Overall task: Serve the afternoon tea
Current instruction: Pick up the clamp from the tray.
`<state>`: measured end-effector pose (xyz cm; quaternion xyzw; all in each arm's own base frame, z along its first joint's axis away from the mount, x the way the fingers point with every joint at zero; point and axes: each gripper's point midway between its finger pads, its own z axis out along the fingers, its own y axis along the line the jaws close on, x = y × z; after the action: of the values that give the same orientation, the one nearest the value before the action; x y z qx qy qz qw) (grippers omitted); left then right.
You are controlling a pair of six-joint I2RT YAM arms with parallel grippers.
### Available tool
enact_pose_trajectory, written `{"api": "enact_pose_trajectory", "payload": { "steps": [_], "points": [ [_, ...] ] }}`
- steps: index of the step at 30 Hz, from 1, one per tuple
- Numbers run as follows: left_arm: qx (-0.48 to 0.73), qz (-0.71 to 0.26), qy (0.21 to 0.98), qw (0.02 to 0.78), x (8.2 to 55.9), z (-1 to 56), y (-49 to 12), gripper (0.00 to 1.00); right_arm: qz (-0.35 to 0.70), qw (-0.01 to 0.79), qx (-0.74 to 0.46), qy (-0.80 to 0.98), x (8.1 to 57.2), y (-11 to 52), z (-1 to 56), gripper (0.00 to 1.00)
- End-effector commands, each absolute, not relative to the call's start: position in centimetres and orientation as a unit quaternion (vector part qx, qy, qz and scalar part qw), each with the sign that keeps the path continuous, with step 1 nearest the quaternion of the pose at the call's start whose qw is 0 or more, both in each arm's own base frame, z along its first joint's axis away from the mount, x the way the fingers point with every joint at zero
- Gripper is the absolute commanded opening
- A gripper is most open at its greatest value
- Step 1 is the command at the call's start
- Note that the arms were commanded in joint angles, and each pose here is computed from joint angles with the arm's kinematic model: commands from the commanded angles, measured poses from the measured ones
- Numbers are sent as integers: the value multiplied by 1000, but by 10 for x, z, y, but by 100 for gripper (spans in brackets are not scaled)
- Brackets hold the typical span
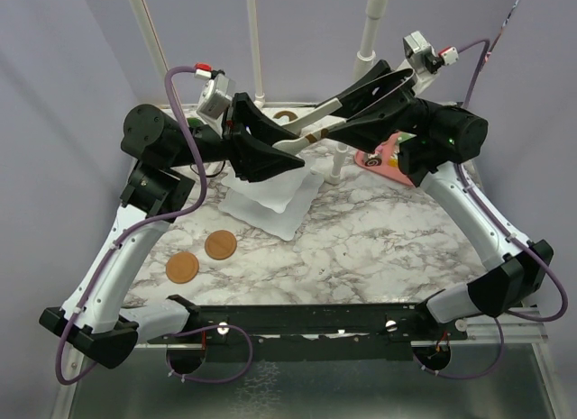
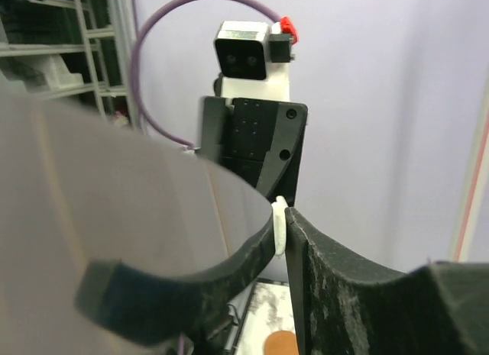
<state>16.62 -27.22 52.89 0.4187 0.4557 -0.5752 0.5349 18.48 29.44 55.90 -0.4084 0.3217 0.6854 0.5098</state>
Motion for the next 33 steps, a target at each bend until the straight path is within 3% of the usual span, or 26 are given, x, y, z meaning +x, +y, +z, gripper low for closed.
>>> {"api": "enact_pose_trajectory", "payload": {
  "steps": [1,4,13,22,33],
  "points": [
    [425,-567,466,530,163,522,-269,59,657,528,-432,319,168,287,563,50],
    [421,-544,474,550,171,519,-268,79,625,564,-419,339,174,284,564,47],
    [409,-450,555,568,221,471,-267,95,518,659,-355,415,204,262,550,45],
    [527,-348,597,494,236,364,-278,96,380,757,-204,491,244,204,526,44],
    [735,-243,475,420,221,248,-357,94,203,806,-10,556,300,124,500,43]
  ]
}}
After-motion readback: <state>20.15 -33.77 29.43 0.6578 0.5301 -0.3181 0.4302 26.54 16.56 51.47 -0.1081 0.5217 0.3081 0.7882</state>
